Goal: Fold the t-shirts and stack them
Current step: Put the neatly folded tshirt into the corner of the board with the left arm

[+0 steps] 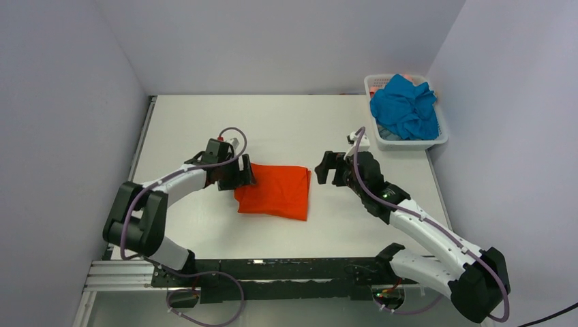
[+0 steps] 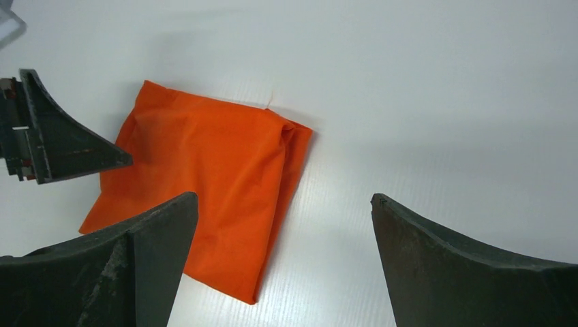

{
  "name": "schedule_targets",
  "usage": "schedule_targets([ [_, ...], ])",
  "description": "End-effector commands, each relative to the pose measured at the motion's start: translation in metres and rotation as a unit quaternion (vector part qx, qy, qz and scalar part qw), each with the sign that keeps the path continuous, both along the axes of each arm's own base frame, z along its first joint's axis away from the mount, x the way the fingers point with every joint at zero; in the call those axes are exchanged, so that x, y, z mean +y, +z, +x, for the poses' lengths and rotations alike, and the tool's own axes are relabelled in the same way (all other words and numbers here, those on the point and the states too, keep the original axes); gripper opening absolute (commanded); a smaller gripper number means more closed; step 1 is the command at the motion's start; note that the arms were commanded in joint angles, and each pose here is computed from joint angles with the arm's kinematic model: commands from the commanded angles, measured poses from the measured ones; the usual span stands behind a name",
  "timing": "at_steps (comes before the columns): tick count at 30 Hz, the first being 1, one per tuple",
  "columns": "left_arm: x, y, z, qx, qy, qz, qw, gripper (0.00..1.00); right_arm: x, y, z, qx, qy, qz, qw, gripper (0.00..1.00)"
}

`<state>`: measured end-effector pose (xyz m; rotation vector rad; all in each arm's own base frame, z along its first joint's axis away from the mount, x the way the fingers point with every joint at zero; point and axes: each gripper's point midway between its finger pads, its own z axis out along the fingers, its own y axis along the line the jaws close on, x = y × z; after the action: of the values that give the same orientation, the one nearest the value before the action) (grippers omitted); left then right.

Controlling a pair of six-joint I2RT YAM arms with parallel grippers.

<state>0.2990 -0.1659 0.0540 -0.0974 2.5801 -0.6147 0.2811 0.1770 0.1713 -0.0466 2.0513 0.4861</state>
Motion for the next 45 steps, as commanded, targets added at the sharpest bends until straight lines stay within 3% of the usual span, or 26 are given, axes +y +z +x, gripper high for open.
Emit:
schedule_targets([
  [1, -0.020, -0.006, 0.003, 0.007, -0.036, -0.028, 0.999, 0.82, -0.015, 0.007, 0.005, -0.018, -0.023, -0.016, 0.999, 1.00],
  [4, -0.026, -0.020, -0.001, 0.024, -0.037, -0.002, 0.999, 0.74, -0.022, 0.007, 0.009, -0.019, -0.031, -0.023, 0.999, 1.00],
  [7, -0.015, -0.039, -0.004, 0.049, -0.008, 0.104, 0.993, 0.52, -0.035, 0.004, 0.014, -0.021, -0.053, -0.034, 0.998, 1.00],
  [13, -0.007, -0.049, 0.008, 0.063, 0.031, 0.168, 0.983, 0.00, -0.051, 0.007, 0.021, -0.027, -0.070, -0.016, 0.997, 1.00],
  [17, 0.023, -0.032, 0.038, 0.049, 0.073, 0.247, 0.965, 0.00, -0.053, 0.007, 0.025, -0.027, -0.071, -0.013, 0.997, 1.00],
  [25, 0.091, 0.029, 0.139, 0.007, 0.159, 0.312, 0.937, 0.00, -0.063, -0.010, 0.033, -0.018, -0.081, -0.037, 0.996, 1.00],
  [30, 0.162, 0.047, 0.191, -0.017, 0.195, 0.386, 0.901, 0.00, -0.068, -0.020, 0.032, -0.004, -0.088, -0.046, 0.995, 1.00],
  [35, 0.232, 0.053, 0.225, -0.018, 0.240, 0.373, 0.896, 0.00, -0.077, -0.023, 0.033, -0.003, -0.105, -0.058, 0.993, 1.00],
  [45, 0.324, 0.057, 0.273, -0.073, 0.282, 0.341, 0.894, 0.00, -0.086, -0.035, 0.037, 0.009, -0.122, -0.080, 0.989, 1.00],
])
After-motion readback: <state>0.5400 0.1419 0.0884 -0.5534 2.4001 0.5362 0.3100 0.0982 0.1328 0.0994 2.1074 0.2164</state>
